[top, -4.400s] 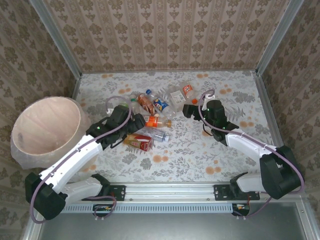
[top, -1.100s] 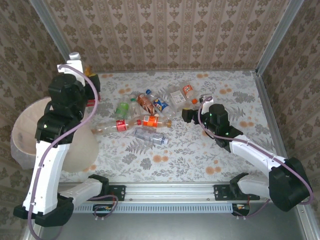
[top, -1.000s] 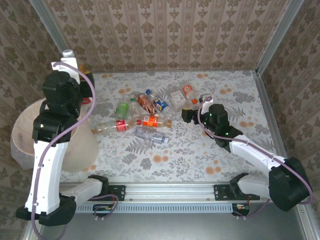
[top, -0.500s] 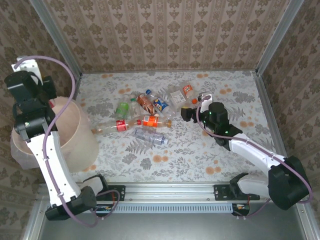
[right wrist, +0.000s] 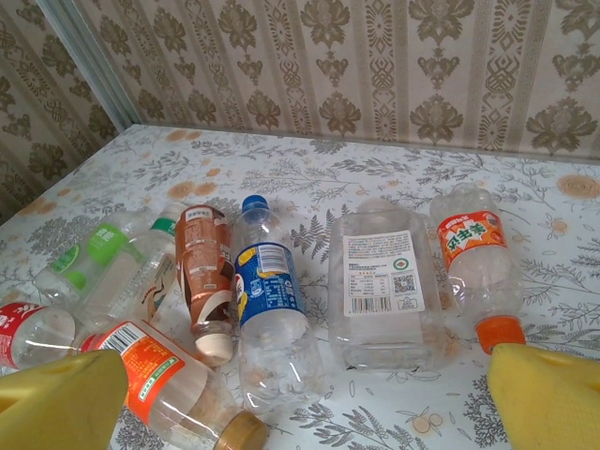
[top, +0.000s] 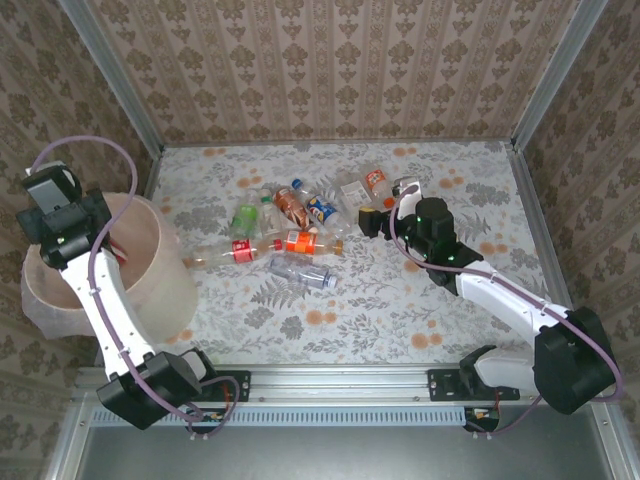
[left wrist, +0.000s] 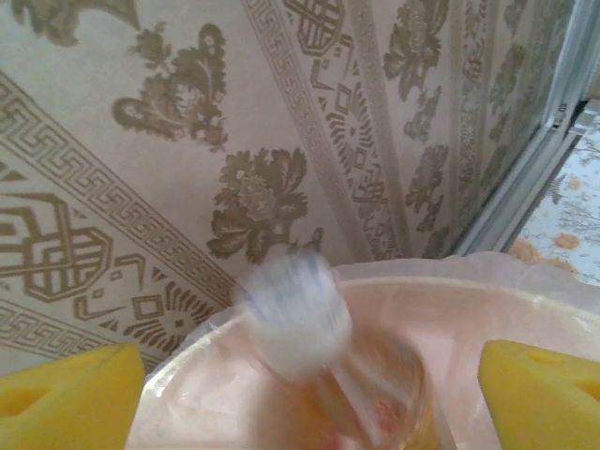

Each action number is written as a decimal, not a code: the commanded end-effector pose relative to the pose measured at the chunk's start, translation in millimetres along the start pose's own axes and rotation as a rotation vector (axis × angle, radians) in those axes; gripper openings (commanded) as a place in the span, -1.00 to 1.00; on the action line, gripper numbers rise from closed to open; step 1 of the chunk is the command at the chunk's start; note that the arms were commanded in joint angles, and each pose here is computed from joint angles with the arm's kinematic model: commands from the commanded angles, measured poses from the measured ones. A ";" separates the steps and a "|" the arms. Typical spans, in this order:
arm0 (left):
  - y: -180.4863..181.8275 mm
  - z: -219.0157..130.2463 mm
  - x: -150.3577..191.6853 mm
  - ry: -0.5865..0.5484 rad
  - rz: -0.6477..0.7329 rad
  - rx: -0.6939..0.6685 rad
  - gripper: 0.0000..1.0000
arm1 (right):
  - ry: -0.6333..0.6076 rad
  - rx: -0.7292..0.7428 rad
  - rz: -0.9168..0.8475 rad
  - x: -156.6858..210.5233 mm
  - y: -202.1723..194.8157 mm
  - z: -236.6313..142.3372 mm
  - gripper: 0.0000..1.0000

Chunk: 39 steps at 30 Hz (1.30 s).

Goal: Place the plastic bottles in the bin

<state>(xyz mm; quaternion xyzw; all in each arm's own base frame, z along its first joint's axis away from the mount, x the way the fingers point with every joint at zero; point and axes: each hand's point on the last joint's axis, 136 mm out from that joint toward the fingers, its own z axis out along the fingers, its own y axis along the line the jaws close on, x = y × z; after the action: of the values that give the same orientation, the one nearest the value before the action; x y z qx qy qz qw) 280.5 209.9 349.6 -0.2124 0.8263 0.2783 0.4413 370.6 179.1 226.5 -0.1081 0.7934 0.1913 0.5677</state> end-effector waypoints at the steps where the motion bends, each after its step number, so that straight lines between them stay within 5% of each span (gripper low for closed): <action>1: 20.5 -16.5 -18.9 -0.072 -0.076 -0.075 0.94 | -0.020 -0.017 -0.011 -8.4 5.6 -4.9 1.00; 12: -9.3 -40.8 -33.5 -0.097 -0.138 0.071 1.00 | 0.010 -0.026 0.006 1.1 7.6 -1.6 1.00; 24: -72.0 -79.0 -42.4 -0.132 -0.240 0.423 1.00 | 0.166 -0.151 -0.076 41.9 42.8 8.9 1.00; 33: -134.9 -121.9 -47.1 -0.103 -0.380 0.838 1.00 | 0.307 -0.257 -0.159 84.2 82.9 12.4 1.00; 39: -183.4 -163.2 -59.8 -0.150 -0.298 1.069 1.00 | 0.394 -0.324 -0.210 110.5 105.5 18.0 1.00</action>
<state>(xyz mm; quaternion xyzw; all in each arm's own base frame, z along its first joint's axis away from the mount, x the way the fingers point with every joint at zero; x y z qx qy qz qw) 317.9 4.7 407.1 -0.1026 0.7995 -0.1710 0.5665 315.4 275.0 141.5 -0.2805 0.8356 0.2285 0.4133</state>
